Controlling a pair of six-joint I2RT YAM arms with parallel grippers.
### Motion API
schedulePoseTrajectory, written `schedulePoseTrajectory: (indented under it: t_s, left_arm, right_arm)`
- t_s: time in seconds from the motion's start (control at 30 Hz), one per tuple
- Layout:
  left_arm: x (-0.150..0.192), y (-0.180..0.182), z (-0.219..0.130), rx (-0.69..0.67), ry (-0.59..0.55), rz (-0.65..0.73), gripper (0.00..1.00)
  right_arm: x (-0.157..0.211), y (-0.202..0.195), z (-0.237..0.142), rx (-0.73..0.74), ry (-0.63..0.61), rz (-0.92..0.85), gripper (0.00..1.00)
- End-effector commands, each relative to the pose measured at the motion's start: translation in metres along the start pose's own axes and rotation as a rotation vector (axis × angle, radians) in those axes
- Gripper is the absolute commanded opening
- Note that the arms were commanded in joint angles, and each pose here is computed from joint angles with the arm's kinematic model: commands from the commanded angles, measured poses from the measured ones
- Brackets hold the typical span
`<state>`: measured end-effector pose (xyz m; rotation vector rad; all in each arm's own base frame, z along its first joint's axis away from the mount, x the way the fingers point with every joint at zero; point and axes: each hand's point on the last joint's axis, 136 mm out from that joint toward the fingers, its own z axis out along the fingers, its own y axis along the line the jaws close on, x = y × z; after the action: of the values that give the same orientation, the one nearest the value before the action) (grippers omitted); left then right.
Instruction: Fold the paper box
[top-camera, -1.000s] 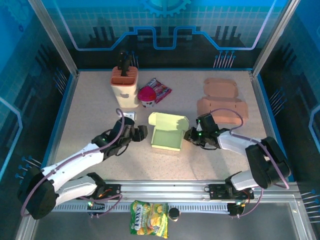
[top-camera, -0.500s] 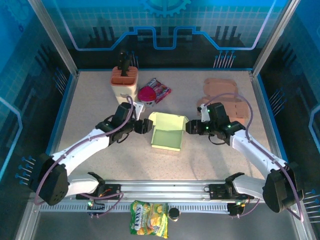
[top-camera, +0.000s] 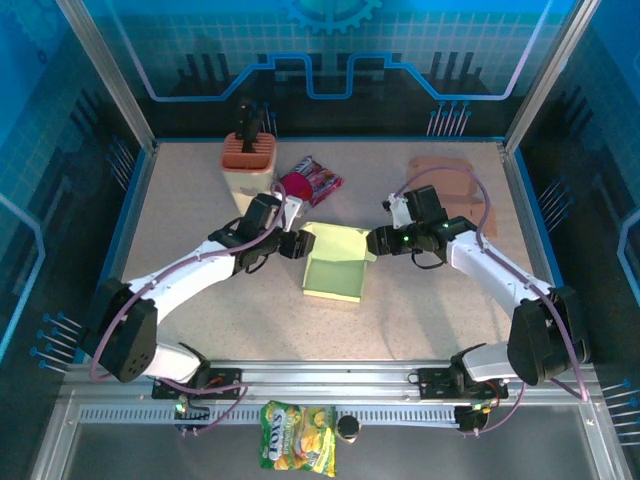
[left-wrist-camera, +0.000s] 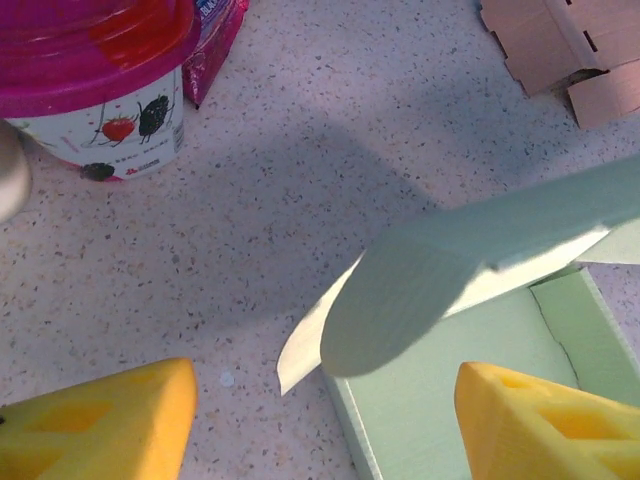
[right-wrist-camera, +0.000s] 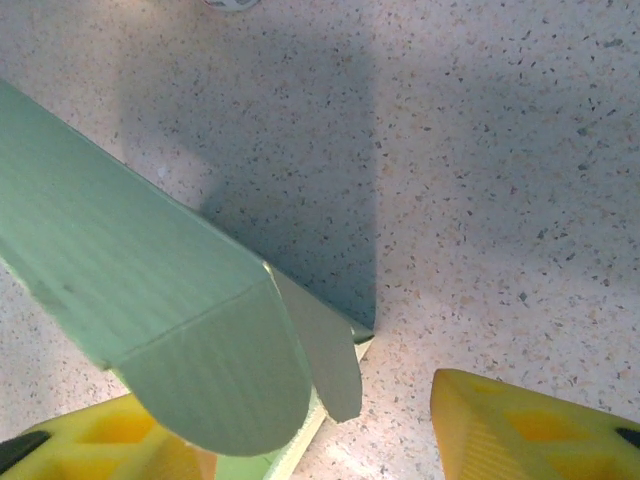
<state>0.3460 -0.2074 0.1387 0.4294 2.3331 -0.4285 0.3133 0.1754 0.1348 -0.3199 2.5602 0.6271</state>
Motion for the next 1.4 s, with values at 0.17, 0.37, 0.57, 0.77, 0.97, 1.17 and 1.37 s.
schedulePoseTrajectory:
  t_s: [0.17,0.37,0.57,0.77,0.97,1.17,1.37]
  left_arm:
    - [-0.019,-0.007,0.007,0.034,-0.03,0.034,0.56]
    - [-0.018,-0.011,0.007,0.04,-0.034,0.036,0.44]
    - [-0.015,-0.012,0.009,0.026,-0.024,0.044,0.39]
    - [-0.014,-0.01,0.012,0.001,-0.017,0.052,0.39]
    - [-0.016,-0.012,0.006,-0.012,-0.021,0.061,0.39]
    - [-0.022,-0.001,-0.023,-0.078,-0.088,0.013,0.63]
    - [-0.015,0.016,-0.03,-0.12,-0.068,-0.025,0.68]
  right_arm:
    - [-0.005,0.006,0.002,-0.01,0.016,-0.033,0.44]
    - [-0.007,0.007,0.006,0.002,0.021,-0.041,0.36]
    - [-0.01,0.009,0.009,0.027,0.028,-0.052,0.31]
    - [-0.01,0.008,0.009,0.061,0.032,-0.073,0.22]
    - [-0.009,0.005,0.01,0.096,0.041,-0.099,0.11]
    - [-0.009,0.002,0.011,0.139,0.052,-0.149,0.0]
    - [-0.012,0.001,0.009,0.173,0.056,-0.214,0.0]
